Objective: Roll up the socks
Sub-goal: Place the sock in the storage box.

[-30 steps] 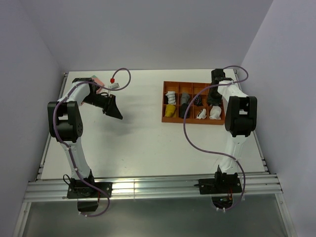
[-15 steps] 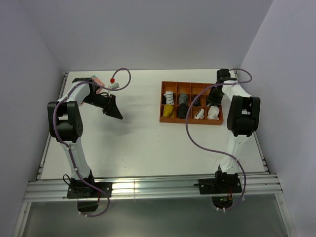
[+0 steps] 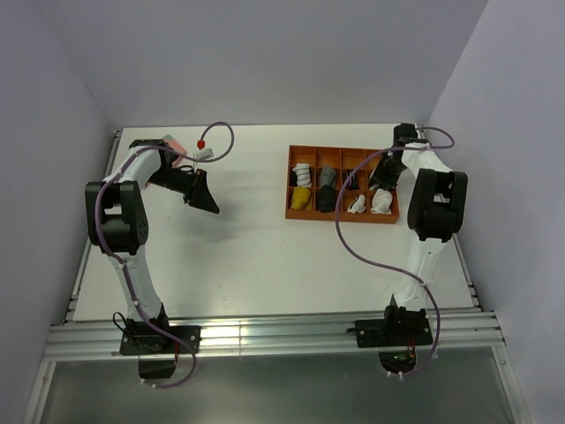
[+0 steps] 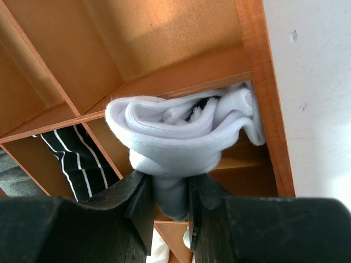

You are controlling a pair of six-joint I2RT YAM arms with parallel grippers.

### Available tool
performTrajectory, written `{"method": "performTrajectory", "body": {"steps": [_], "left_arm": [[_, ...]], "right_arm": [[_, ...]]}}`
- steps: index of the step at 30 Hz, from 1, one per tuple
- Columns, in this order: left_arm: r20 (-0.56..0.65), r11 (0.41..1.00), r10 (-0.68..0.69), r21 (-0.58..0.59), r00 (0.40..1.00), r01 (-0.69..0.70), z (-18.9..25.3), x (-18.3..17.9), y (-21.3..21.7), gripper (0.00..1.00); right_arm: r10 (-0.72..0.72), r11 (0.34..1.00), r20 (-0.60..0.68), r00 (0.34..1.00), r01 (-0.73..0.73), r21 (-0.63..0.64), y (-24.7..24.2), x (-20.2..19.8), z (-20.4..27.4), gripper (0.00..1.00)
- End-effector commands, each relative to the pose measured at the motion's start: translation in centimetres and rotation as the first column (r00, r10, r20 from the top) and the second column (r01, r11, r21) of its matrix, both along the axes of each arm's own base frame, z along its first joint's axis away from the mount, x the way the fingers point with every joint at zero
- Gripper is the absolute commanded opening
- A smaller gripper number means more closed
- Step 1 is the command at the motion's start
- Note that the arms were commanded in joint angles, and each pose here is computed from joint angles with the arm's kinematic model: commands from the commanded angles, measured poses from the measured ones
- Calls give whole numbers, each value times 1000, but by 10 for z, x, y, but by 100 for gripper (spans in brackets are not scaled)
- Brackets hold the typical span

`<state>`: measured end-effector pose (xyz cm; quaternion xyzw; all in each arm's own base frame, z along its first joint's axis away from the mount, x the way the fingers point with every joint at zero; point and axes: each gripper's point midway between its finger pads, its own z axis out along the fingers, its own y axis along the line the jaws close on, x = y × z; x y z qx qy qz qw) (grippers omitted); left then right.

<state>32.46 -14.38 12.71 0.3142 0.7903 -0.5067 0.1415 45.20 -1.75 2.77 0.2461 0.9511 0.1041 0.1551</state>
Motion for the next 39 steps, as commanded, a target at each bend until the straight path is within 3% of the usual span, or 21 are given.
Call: {"method": "performTrajectory", "body": {"steps": [1,8,15,23,39], "left_arm": [[-20,1000,-4,-15,1000,3,3,-4,-2,33],[-20,1000,0,-9,1000,0,3,-4,-1,32],[-21,1000,2,-6,1000,-2,4,-3,-3,33],[-13,1000,4,-1,1000,-4,5,-1,-3,33],[-9,1000,11,15,1000,-10,5,3,-4,33]], "right_arm": [[-40,999,-238,970,34,-31,-10,-49,-55,0],[-53,994,-239,970,29,-102,-22,-51,-49,0],[-44,994,-212,976,21,-107,-22,-51,-39,23],[-53,993,-136,989,38,-110,-22,-41,-16,38],[-56,989,-56,997,47,-140,-23,-32,24,46]]}}
